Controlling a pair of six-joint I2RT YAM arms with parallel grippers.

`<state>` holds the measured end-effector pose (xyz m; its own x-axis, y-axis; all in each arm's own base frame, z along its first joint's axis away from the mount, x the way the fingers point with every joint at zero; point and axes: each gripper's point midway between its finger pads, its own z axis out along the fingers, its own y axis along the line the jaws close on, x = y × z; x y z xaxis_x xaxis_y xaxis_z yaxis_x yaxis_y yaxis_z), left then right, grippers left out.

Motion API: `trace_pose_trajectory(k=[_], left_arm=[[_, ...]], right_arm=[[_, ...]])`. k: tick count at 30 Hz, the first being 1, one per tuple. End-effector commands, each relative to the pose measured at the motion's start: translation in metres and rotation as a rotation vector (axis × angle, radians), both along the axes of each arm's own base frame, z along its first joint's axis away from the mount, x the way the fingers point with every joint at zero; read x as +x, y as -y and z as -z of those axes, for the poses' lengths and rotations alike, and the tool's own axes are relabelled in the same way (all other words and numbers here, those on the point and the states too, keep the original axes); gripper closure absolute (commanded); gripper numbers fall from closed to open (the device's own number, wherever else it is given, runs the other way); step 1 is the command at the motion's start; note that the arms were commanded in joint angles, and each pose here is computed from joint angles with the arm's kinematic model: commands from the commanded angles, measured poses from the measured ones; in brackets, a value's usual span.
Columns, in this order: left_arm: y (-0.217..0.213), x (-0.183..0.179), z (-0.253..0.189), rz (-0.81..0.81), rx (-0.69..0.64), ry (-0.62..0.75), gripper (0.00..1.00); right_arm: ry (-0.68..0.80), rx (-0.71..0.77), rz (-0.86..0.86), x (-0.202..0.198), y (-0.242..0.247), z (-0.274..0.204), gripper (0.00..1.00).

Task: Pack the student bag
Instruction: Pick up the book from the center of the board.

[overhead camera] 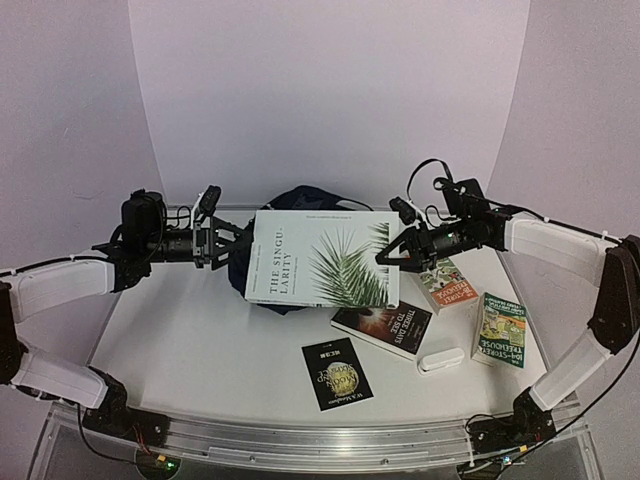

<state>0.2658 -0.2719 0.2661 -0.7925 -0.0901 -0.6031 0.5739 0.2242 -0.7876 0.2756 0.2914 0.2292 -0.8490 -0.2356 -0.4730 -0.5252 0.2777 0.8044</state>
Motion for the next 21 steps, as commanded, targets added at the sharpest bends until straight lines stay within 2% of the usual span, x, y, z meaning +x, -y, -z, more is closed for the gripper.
trace_pose_trajectory(k=[1, 5, 10, 16, 21], left_arm=[[0.002, -0.005, 0.003, 0.048, -0.007, 0.003, 0.04], [-0.002, -0.002, 0.020, 0.000, 0.022, -0.050, 0.04], [0.001, -0.016, 0.028, 0.076, -0.024, -0.093, 0.08], [0.001, -0.034, 0.015, 0.153, -0.130, -0.068, 0.32], [-0.001, -0.043, 0.007, 0.180, -0.177, -0.042, 0.43]], right_arm=[[0.091, 0.079, -0.084, -0.011, -0.006, -0.033, 0.83], [0.101, 0.080, -0.097, -0.011, -0.010, -0.036, 0.84], [0.111, 0.081, -0.129, -0.014, -0.022, -0.039, 0.83], [0.122, 0.076, -0.163, -0.013, -0.037, -0.039, 0.83], [0.120, 0.073, -0.183, -0.004, -0.046, -0.035, 0.83]])
